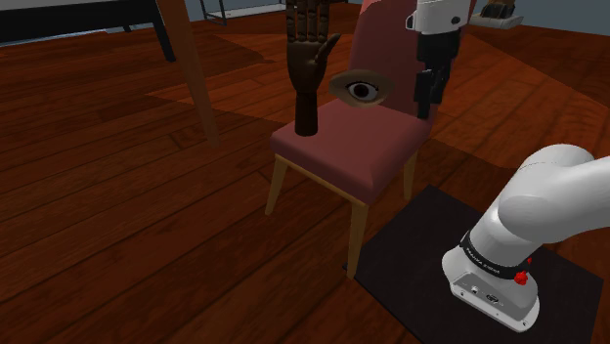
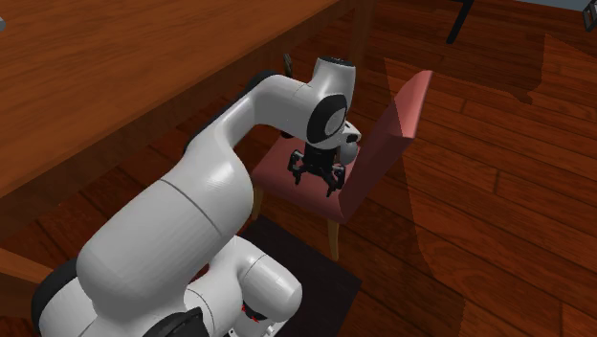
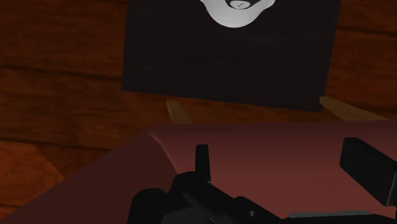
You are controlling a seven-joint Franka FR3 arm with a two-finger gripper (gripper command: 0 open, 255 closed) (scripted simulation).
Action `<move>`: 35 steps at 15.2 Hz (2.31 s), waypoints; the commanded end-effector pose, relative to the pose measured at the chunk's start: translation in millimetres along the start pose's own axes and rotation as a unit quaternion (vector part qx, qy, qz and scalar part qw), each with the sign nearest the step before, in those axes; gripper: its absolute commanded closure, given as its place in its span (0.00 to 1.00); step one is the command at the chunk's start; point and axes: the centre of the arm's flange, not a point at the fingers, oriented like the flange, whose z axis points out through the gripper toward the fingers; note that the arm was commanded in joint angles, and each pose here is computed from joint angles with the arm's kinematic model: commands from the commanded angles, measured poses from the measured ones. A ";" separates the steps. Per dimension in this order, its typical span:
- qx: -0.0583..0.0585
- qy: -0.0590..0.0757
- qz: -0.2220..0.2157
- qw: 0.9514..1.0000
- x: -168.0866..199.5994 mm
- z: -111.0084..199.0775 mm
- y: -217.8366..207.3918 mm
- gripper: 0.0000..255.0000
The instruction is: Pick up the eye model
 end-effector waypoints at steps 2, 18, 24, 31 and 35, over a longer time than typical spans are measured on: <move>0.000 0.008 0.004 1.000 9.5 -5.0 1.8 0.00; 0.002 0.117 0.057 0.991 126.0 -73.9 33.1 0.00; 0.002 0.117 0.057 0.991 132.1 -45.1 33.3 0.00; 0.002 0.117 0.058 0.991 137.2 -47.0 30.1 1.00; 0.002 0.117 0.057 0.991 132.1 -45.1 33.3 1.00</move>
